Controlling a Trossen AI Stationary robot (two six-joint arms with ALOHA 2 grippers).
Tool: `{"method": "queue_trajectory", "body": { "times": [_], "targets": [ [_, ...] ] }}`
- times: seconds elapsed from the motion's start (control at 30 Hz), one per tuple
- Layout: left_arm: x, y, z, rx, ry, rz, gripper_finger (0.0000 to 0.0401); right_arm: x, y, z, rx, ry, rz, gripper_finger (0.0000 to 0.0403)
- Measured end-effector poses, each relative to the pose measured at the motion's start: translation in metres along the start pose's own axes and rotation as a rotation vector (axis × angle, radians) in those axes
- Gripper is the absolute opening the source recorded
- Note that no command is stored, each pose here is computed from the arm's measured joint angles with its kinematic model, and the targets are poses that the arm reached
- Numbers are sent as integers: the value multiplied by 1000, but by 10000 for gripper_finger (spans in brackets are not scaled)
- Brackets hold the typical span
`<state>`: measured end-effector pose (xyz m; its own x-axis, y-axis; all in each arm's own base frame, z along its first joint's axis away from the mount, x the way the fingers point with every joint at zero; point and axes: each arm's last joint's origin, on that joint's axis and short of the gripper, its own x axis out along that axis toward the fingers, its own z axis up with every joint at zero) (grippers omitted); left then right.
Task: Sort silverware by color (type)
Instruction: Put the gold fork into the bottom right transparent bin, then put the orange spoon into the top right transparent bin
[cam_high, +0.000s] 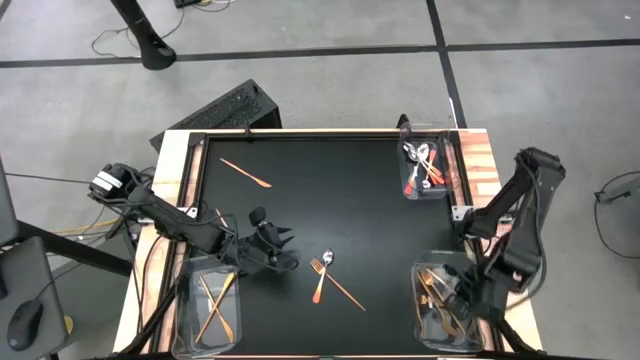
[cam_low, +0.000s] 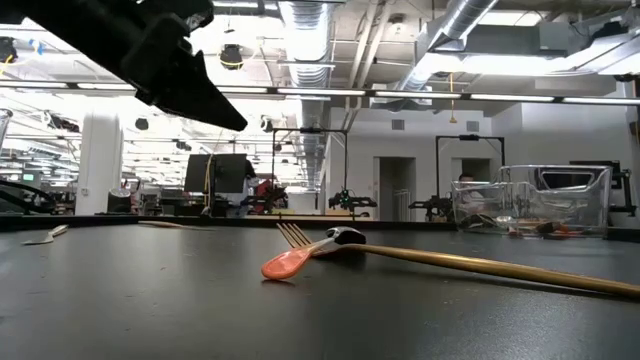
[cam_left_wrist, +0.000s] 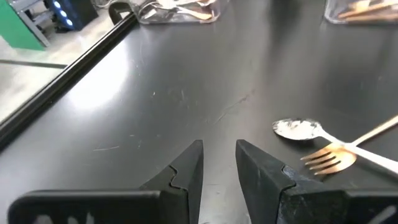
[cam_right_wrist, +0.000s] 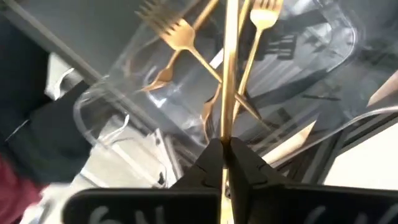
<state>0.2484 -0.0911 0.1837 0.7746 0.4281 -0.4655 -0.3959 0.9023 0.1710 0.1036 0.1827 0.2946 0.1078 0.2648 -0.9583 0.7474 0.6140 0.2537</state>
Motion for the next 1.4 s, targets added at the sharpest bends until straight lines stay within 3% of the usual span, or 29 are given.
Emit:
{"method": "queue_trajectory", "body": {
  "times": [0.23, 0.43, 0.57, 0.7, 0.93, 1.2, 1.33, 1.4],
  "targets": [
    [-2, -3, 7, -102, -64, -10, 87, 31, 6, -15, 44, -69, -155, 105],
    [-2, -6, 15, -122, -128, -33, 87, 37, 10, -10, 53, -134, -152, 186],
    [-3, -6, 16, -125, -133, -36, 87, 38, 13, -9, 10, -214, -113, 211],
    [-6, -9, 14, -124, -130, -49, 87, 50, 23, -10, -93, -199, -95, 203],
    [-11, -14, 11, -102, -127, -63, 87, 88, 52, -10, -298, -169, -53, 152],
    [-11, -14, 11, -96, -128, -61, 87, 127, 55, 16, -323, -175, -295, 103],
    [-11, -14, 11, -95, -128, -61, 87, 121, 39, 28, -234, -193, -499, 98],
    [-11, -14, 11, -95, -128, -61, 87, 109, 33, 29, -196, -219, -532, 98]
  ]
}}
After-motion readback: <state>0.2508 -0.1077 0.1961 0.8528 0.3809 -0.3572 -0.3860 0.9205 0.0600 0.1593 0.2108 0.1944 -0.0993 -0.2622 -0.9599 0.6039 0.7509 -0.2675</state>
